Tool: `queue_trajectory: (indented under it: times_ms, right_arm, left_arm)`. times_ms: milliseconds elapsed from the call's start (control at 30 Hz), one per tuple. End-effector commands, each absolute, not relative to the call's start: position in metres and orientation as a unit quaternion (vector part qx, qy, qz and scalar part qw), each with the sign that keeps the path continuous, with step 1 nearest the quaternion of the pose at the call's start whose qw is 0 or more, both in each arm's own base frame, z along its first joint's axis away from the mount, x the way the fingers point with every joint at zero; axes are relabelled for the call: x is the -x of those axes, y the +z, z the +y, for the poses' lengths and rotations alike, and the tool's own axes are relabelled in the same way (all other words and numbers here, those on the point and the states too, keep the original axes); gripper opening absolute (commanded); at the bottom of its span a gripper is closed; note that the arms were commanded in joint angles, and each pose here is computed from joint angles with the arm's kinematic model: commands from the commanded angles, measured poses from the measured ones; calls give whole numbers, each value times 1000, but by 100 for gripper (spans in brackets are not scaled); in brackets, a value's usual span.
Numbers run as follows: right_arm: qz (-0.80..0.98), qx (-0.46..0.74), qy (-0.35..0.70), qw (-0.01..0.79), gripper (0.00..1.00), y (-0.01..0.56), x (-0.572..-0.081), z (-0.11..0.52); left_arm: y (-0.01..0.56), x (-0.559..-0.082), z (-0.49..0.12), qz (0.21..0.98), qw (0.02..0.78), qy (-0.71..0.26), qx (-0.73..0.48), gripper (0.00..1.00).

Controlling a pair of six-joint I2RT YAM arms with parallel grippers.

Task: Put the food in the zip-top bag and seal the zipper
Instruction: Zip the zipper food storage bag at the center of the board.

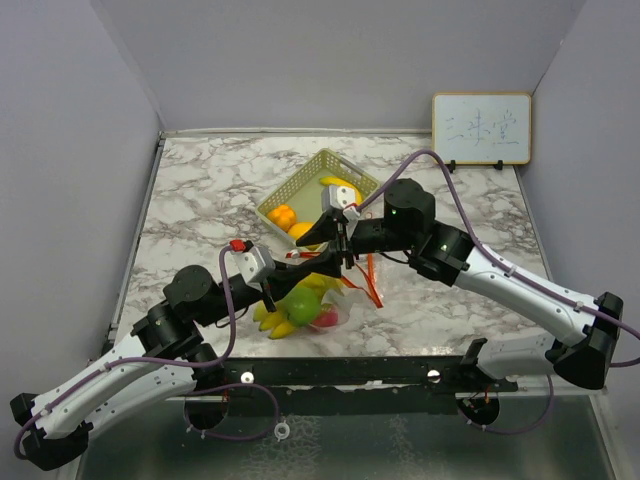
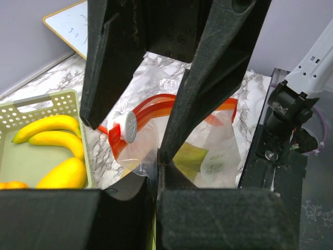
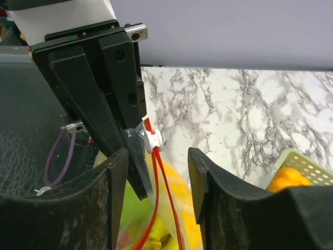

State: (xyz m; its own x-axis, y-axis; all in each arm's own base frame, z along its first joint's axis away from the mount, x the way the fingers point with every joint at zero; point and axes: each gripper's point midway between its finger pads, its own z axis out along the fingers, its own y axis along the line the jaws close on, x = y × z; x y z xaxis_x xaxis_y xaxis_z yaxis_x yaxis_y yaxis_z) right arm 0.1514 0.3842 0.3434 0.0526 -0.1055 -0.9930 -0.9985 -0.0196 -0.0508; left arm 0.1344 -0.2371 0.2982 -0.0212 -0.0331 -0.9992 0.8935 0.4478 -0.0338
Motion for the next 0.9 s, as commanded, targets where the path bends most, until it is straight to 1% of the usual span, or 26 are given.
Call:
queue_trajectory:
  times_ms: [0, 67, 100, 233, 367, 467, 500, 533, 600, 633, 867]
  right_arm:
    - [444, 563, 490, 495, 45, 371, -137, 388]
    - [441, 564, 494, 493, 34, 372, -135, 388]
    - [439, 565, 496, 492, 32, 372, -134, 389]
    - [436, 566, 502, 487, 33, 373, -132, 389]
    - [442, 569, 500, 481, 39, 368, -135, 393]
    - [441, 573, 504, 473, 38, 367, -135, 396]
    - [438, 575, 507, 470, 36, 367, -133, 396]
    - [434, 577, 510, 468, 32, 368, -131, 397]
    - [432, 581, 513, 461, 6, 368, -129, 397]
    - [434, 582, 513, 459, 3, 367, -130, 397]
    - [467, 574, 499, 450, 2, 354, -135, 389]
  left_arm:
    - [314, -133, -238, 581, 617, -400, -349, 0]
    - [314, -132, -238, 581, 617, -400, -349, 0]
    - [314, -133, -238, 581, 617, -400, -349, 0]
    - [314, -132, -239, 581, 616, -402, -349, 0]
    - [315, -130, -239, 579, 614, -405, -352, 0]
    - [315, -127, -241, 573, 612, -410, -359, 0]
    - [315, -127, -241, 574, 611, -410, -359, 0]
    - [315, -127, -241, 574, 611, -410, -360, 0]
    - [314, -128, -240, 575, 612, -408, -359, 0]
    - [314, -128, -240, 576, 611, -406, -359, 0]
    - [319, -130, -233, 578, 621, -397, -349, 0]
